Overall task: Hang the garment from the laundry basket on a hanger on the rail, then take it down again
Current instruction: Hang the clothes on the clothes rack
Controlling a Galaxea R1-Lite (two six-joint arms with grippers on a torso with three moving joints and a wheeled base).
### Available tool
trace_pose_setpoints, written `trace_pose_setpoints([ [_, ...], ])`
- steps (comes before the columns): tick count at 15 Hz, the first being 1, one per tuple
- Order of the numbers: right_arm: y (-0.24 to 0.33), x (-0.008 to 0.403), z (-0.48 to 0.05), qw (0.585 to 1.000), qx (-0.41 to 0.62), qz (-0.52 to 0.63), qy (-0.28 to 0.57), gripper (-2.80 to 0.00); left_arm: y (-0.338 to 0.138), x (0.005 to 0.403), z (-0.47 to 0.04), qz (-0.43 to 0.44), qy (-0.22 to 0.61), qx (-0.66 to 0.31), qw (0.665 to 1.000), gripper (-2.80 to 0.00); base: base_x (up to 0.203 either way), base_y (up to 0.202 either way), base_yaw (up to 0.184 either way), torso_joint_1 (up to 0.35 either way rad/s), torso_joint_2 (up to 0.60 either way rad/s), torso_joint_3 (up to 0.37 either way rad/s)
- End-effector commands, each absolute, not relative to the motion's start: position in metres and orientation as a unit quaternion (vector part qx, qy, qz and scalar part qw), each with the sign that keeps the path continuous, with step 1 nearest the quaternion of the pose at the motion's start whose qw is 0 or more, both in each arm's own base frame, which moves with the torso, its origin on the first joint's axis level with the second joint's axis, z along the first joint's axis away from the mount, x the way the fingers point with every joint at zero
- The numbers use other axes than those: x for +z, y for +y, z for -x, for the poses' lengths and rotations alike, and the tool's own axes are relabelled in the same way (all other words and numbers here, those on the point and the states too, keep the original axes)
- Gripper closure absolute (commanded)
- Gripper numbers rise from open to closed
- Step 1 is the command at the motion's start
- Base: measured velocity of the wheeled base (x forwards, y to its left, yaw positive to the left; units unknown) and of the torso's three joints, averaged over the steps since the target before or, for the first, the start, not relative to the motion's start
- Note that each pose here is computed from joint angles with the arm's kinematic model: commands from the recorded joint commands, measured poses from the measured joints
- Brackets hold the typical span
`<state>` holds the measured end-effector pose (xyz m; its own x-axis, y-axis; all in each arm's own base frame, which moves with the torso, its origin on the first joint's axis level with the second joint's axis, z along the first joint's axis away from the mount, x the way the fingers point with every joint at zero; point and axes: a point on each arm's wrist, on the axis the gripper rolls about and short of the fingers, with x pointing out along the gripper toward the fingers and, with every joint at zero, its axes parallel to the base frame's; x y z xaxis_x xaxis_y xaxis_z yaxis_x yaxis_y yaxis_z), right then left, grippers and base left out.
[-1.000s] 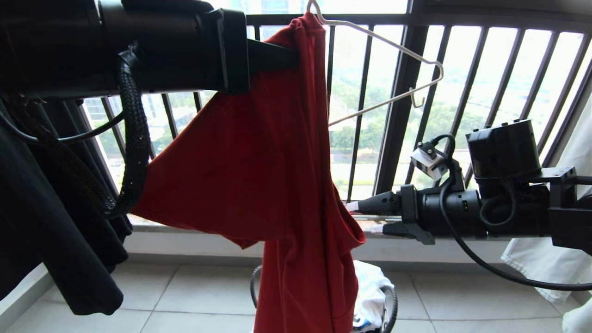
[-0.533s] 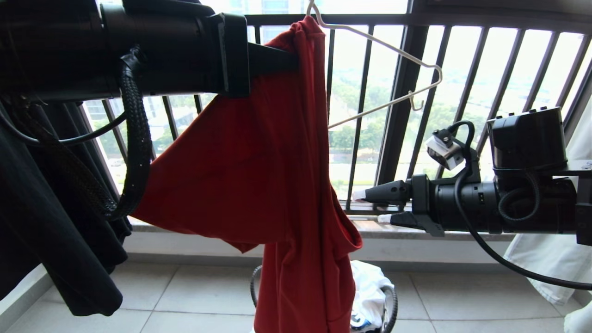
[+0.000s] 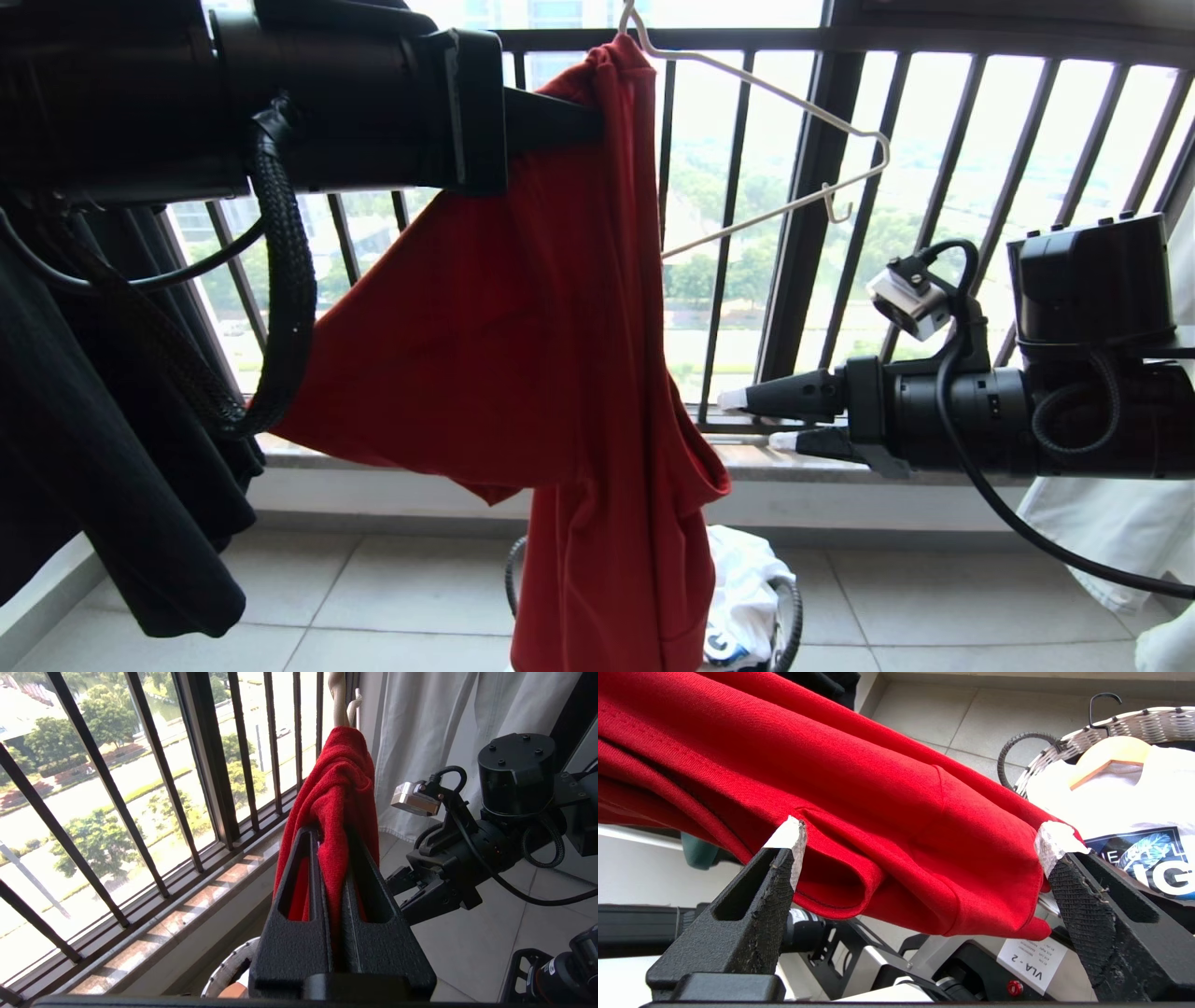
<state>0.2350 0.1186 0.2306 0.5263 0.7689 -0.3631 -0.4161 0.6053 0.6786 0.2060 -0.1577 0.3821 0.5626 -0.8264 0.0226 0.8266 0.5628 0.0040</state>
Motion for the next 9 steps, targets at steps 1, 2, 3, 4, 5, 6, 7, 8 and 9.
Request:
trace_pose_setpoints([
  [1, 0.123, 0.229, -0.228, 0.828, 0.373, -0.252, 0.334, -2.80, -0.158, 0.384, -0.208, 0.004, -0.015, -0.467, 0.884, 0.00, 0.000, 0.000, 0.000, 0.000, 0.00, 0.000],
  [2, 0.126, 0.228, -0.227, 0.825, 0.378, -0.249, 0.338, -2.80, -0.158, 0.387, -0.208, 0.005, -0.019, -0.467, 0.884, 0.00, 0.000, 0.000, 0.000, 0.000, 0.00, 0.000],
  [3, 0.128, 0.226, -0.227, 0.824, 0.380, -0.247, 0.341, -2.80, -0.158, 0.389, -0.208, 0.005, -0.023, -0.467, 0.884, 0.00, 0.000, 0.000, 0.000, 0.000, 0.00, 0.000],
  [4, 0.130, 0.225, -0.227, 0.823, 0.380, -0.246, 0.343, -2.80, -0.159, 0.391, -0.208, 0.006, -0.026, -0.468, 0.883, 0.00, 0.000, 0.000, 0.000, 0.000, 0.00, 0.000],
  [5, 0.131, 0.223, -0.229, 0.822, 0.378, -0.246, 0.347, -2.80, -0.159, 0.393, -0.209, 0.006, -0.031, -0.467, 0.883, 0.00, 0.000, 0.000, 0.000, 0.000, 0.00, 0.000],
  [6, 0.132, 0.220, -0.231, 0.821, 0.376, -0.246, 0.351, -2.80, -0.160, 0.395, -0.210, 0.006, -0.031, -0.468, 0.883, 0.00, 0.000, 0.000, 0.000, 0.000, 0.00, 0.000],
  [7, 0.134, 0.216, -0.234, 0.820, 0.373, -0.246, 0.359, -2.80, -0.160, 0.395, -0.209, 0.005, -0.024, -0.468, 0.883, 0.00, 0.000, 0.000, 0.000, 0.000, 0.00, 0.000],
  [8, 0.135, 0.213, -0.236, 0.819, 0.371, -0.246, 0.364, -2.80, -0.159, 0.396, -0.209, 0.004, -0.020, -0.468, 0.884, 0.00, 0.000, 0.000, 0.000, 0.000, 0.00, 0.000],
  [9, 0.136, 0.211, -0.237, 0.818, 0.369, -0.245, 0.367, -2.80, -0.160, 0.397, -0.209, 0.004, -0.021, -0.468, 0.884, 0.00, 0.000, 0.000, 0.000, 0.000, 0.00, 0.000],
])
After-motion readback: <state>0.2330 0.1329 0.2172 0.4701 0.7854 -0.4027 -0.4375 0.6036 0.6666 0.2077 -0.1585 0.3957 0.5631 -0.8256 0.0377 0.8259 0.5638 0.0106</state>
